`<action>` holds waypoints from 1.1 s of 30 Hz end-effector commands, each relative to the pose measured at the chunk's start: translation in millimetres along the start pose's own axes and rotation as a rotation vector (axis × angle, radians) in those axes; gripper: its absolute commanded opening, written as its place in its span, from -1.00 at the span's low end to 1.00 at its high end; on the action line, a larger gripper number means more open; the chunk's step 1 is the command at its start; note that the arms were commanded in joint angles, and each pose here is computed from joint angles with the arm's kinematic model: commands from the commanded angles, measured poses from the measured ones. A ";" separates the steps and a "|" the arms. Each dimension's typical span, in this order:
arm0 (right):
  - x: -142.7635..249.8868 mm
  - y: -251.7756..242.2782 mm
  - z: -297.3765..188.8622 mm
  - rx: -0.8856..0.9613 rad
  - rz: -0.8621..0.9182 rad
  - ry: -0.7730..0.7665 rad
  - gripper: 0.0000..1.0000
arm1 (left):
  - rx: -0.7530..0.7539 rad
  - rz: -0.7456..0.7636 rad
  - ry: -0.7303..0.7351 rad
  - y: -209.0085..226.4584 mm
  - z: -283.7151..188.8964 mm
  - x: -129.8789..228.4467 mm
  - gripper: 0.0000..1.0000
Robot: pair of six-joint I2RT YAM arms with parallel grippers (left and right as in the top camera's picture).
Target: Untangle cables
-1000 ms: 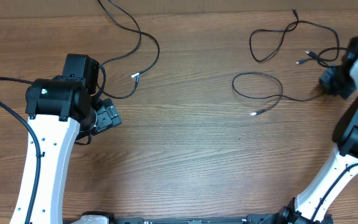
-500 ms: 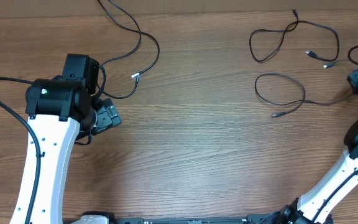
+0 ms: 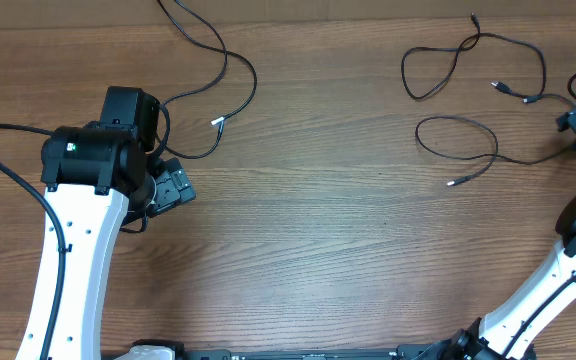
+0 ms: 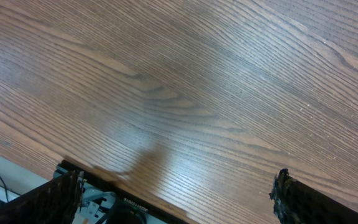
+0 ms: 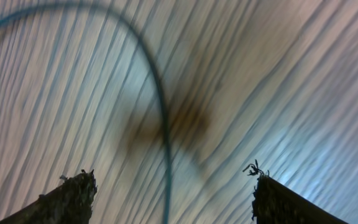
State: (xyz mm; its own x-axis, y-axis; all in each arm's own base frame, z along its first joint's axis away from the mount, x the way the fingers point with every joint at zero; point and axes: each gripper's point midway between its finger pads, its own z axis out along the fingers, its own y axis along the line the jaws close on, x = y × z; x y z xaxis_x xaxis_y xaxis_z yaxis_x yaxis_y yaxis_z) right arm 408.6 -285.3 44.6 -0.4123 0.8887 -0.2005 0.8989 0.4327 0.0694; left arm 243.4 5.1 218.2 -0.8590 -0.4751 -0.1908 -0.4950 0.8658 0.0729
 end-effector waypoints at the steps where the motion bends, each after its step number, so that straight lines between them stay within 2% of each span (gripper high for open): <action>1: 17.9 29.4 -4.8 -0.164 0.002 0.112 0.63 | -0.017 -0.009 -0.010 1.4 0.4 -1.2 0.99; 6: 65.3 59.5 -16.9 -0.325 -0.157 0.291 0.63 | -0.017 -0.009 -0.010 1.4 0.4 -1.2 0.99; 14: 136.5 70.8 -30.1 -0.238 -0.248 0.481 0.67 | -0.017 -0.009 -0.010 1.4 0.4 -1.2 0.99; 20: 168.2 72.2 -18.4 -0.093 -0.353 0.473 0.67 | -0.017 -0.009 -0.010 1.4 0.4 -1.2 0.99; 23: 186.5 80.7 -11.5 -0.080 -0.396 0.477 0.75 | -0.017 -0.009 -0.010 1.4 0.4 -1.2 0.99; 27: 200.4 89.0 -4.0 -0.068 -0.387 0.471 0.72 | -0.017 -0.009 -0.010 1.4 0.4 -1.2 0.99; 29: 202.1 91.6 -2.7 -0.054 -0.368 0.459 0.48 | -0.017 -0.009 -0.010 1.4 0.4 -1.2 0.99; 33: 205.2 101.7 -2.0 -0.066 -0.345 0.442 0.16 | -0.017 -0.009 -0.010 1.4 0.4 -1.2 0.99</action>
State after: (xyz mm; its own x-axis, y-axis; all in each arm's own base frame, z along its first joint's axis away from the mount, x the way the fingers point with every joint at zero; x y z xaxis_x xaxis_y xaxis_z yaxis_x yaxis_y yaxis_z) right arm 414.4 -59.5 17.9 -0.7450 0.6351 0.2039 0.6654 0.7292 0.1597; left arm 243.4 5.1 218.2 -0.8590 -0.4751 -0.1906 -0.4950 0.8659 0.0726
